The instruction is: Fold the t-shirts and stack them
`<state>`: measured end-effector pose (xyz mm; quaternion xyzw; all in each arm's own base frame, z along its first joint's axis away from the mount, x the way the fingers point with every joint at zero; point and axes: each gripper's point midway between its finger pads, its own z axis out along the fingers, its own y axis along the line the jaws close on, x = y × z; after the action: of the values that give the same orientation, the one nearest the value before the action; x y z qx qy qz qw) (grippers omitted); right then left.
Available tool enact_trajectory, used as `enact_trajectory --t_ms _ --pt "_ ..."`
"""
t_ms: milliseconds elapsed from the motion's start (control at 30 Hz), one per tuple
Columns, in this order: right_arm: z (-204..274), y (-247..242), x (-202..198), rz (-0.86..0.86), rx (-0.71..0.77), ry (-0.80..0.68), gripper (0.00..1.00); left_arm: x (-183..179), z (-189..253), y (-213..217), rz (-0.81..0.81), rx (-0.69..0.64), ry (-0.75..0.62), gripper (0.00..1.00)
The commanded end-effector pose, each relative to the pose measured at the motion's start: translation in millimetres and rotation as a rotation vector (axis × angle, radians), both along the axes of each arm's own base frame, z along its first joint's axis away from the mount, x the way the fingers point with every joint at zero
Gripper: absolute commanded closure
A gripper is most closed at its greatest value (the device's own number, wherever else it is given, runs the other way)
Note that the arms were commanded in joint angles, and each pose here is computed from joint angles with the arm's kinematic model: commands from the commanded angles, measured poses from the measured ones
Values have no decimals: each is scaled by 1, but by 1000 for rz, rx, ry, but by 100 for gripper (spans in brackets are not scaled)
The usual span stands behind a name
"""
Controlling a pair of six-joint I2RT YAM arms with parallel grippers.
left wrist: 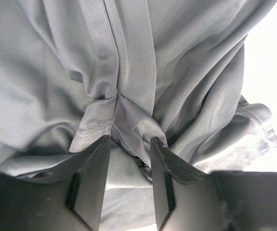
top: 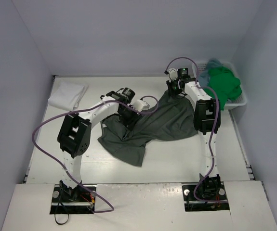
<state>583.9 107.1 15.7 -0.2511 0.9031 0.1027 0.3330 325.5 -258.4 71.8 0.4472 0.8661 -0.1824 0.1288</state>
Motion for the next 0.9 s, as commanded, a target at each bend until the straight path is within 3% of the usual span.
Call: enact_trajectory --t_ms 0,333,867 --pt "27 -5 -8 4 -1 -8 100 18 64 -4 9 -89 -135 65" --pt "29 -4 -9 7 12 -6 100 40 39 12 46 0 -153 64" --pt "33 -1 -11 15 24 -8 100 30 9 11 37 2 -69 65"
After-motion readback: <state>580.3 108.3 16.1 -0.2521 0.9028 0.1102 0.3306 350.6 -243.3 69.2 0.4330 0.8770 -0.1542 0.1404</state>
